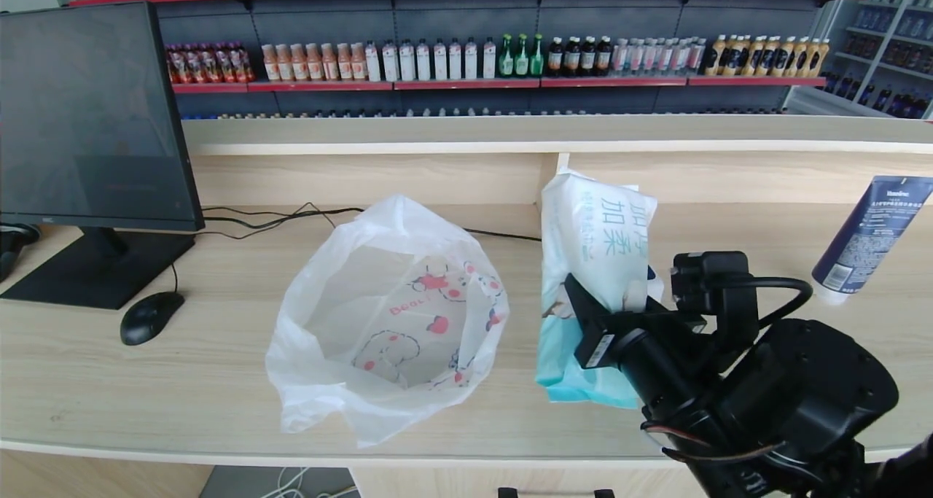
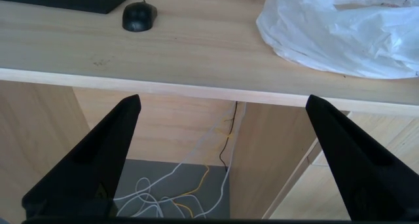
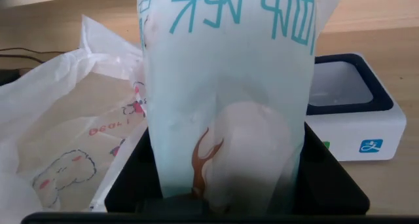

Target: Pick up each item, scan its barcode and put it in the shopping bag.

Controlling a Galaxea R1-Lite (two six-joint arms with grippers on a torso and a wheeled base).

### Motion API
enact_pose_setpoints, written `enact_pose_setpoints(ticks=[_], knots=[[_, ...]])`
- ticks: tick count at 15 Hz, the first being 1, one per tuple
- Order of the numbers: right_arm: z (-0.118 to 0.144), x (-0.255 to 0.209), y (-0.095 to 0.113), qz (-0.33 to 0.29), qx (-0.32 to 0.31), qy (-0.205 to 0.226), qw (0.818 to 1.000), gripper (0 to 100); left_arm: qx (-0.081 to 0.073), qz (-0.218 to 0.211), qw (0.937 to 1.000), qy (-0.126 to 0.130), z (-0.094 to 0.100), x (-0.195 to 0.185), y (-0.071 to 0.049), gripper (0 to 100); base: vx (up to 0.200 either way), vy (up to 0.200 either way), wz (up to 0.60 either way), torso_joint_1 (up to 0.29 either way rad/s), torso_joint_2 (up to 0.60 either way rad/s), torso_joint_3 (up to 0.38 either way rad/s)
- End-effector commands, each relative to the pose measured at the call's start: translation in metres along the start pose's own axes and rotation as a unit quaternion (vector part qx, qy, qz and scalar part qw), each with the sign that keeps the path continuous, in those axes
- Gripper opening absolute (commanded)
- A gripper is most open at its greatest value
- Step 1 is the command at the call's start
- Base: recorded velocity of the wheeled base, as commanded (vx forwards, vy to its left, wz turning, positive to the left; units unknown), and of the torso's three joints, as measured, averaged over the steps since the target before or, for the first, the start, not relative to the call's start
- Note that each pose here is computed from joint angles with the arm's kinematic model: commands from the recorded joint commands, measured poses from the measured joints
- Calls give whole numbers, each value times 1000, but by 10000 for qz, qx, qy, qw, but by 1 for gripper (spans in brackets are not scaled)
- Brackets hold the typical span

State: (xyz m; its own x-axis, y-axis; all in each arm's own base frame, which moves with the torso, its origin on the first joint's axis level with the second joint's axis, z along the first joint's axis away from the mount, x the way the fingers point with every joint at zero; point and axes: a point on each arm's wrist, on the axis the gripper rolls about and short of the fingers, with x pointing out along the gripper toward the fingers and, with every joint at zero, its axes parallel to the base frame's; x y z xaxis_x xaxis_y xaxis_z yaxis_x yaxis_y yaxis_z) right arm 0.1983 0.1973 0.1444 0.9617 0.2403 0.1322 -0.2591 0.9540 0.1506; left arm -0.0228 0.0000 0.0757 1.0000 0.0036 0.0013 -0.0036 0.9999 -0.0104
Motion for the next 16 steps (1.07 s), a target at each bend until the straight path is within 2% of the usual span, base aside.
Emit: enact_pose_setpoints(ticks=[1,3,16], knots=[[9,-5,6,142,147,-124,9997,0,6,5,10000,-1,0,0,0,100,0,0,0,0,0,0],[12,-7,6,144,173,-162,9996,0,6,5,10000,-1,0,0,0,100,0,0,0,0,0,0],[28,-18,-2,156,298,-328,9989,0,6,-3,10000,-1,0,0,0,100,0,200,0,2,2,1]])
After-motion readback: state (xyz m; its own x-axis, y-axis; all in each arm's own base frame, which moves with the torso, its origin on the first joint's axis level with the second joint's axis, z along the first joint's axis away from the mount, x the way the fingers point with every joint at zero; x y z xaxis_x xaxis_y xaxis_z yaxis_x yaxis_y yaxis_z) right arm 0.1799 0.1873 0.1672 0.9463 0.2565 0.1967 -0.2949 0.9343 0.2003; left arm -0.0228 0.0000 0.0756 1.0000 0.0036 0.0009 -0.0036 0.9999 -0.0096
